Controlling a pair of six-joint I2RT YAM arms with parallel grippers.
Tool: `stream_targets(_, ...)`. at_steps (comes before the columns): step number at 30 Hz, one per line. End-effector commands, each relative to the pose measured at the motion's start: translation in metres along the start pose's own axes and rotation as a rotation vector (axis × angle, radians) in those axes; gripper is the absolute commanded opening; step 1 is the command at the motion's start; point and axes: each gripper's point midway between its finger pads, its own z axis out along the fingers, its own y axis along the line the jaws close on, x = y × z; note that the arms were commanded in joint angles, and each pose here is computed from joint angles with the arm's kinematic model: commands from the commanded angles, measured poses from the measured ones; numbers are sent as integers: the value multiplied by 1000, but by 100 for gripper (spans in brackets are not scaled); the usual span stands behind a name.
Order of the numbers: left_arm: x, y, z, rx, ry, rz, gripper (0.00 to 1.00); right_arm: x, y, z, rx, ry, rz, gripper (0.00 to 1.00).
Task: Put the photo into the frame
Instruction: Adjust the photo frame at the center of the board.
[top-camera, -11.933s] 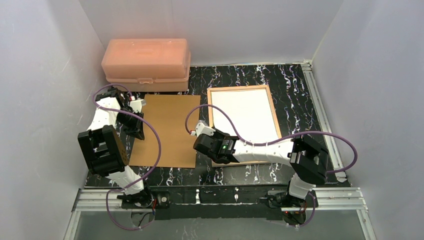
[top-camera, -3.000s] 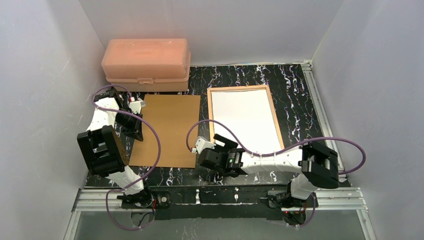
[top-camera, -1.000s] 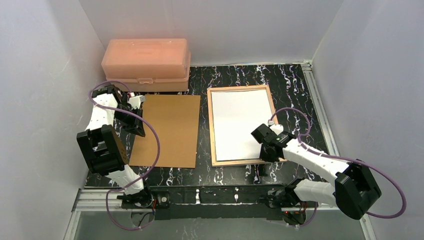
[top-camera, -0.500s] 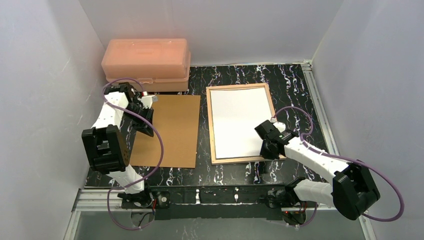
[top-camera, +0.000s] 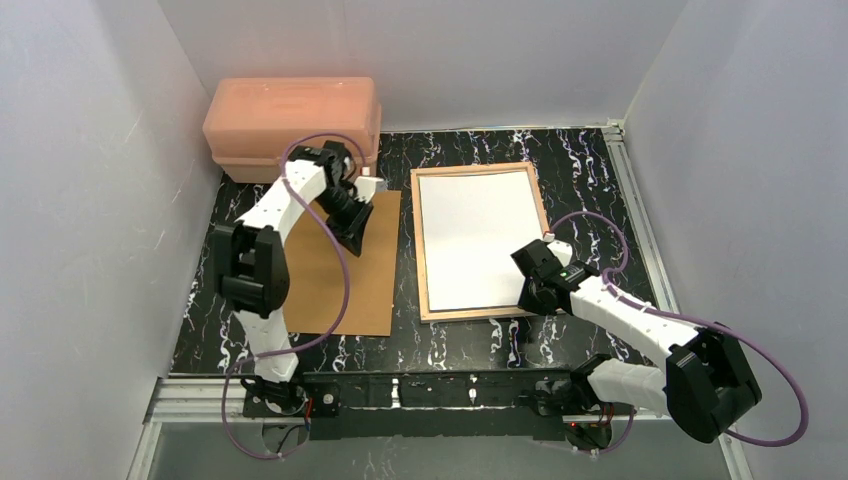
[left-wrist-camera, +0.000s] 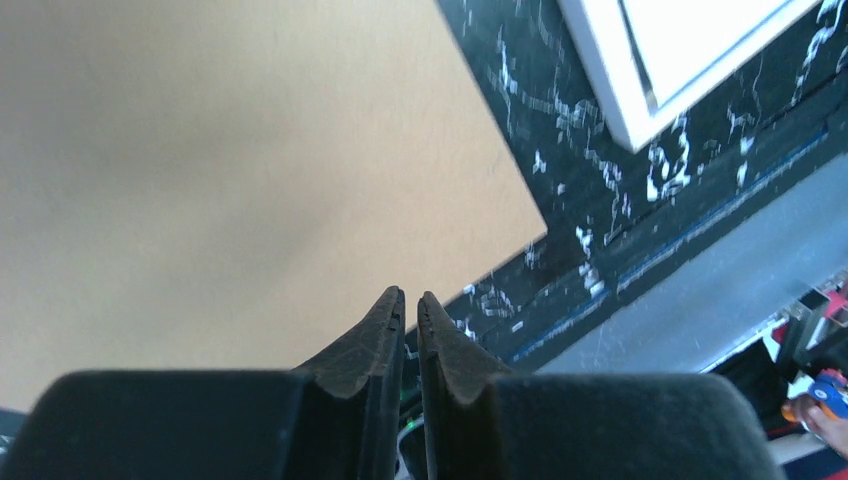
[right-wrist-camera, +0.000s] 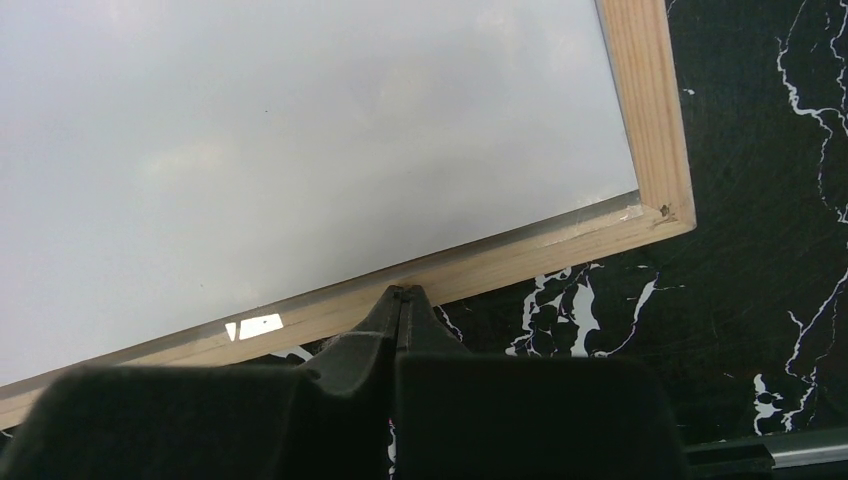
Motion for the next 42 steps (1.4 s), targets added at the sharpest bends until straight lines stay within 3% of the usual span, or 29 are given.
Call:
stream_targets(1,-41,-12,13,-15,17,42,10,8,-16,13,57,-1,33,5)
stream_targets(9,-62,-40,67,15,102,134,10,11,-18,17,64,6,34,5)
stream_targets(21,-64,-67,110,53,143,185,10,9,-16,22,56,4,50,4)
stream_targets(33,-56,-65,112,17,147,220,9,-22,21,11,-61,-21,42,4)
stream_targets(38,-53,-65,84,2,111,231,9,-50,40,-27,-182,-103,43,12)
stream_targets(42,-49,-63,63,-2,84,213,9,-78,46,-47,-192,-187,46,31)
